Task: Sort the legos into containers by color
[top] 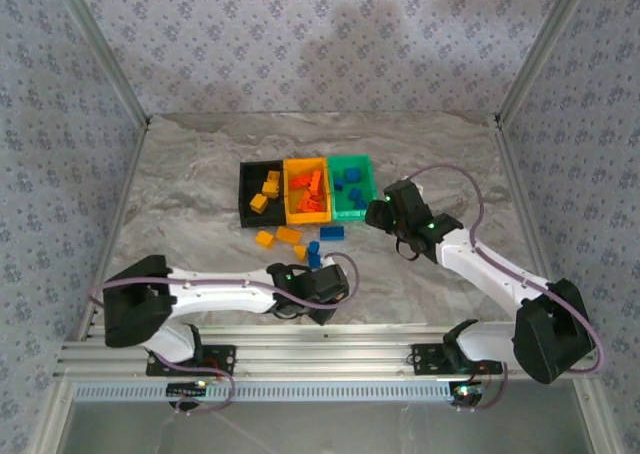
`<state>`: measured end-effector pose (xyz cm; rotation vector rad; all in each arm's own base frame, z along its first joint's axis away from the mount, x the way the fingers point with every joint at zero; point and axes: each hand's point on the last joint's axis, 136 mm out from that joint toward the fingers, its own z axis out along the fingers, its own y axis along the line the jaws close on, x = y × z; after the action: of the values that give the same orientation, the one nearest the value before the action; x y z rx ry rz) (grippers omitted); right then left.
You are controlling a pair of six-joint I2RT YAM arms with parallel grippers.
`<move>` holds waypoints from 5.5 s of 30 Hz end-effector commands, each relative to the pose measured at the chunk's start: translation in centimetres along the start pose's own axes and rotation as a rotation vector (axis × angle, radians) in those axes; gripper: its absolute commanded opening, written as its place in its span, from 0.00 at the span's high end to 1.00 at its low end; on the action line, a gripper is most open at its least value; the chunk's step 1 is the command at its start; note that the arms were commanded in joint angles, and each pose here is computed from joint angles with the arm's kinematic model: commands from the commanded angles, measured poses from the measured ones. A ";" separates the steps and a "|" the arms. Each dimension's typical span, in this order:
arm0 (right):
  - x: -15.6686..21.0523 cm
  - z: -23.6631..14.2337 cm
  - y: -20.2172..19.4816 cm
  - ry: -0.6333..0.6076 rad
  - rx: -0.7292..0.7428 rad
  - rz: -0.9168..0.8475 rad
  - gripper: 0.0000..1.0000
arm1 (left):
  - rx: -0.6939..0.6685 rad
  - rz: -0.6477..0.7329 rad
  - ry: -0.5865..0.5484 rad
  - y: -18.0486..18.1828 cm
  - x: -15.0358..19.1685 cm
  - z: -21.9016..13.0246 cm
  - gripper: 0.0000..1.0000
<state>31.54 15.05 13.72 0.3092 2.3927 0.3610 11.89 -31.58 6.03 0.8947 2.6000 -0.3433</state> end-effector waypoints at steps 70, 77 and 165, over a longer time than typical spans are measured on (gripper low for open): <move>18.5 1.6 5.4 0.396 0.039 -0.412 0.25 | -0.112 -0.680 -0.570 17.4 -0.8 -11.3 0.00; 19.4 1.9 4.8 0.424 0.084 -0.446 0.34 | -0.130 -0.694 -0.567 17.8 -0.1 -10.8 0.01; 1.7 -3.1 9.9 -0.060 -0.302 -0.167 0.27 | -0.422 -0.615 -0.253 25.2 -5.7 0.6 0.23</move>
<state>29.37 25.30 18.10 -0.0562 2.2593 0.6359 31.08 -15.60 4.99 -0.0709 2.5224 -0.0498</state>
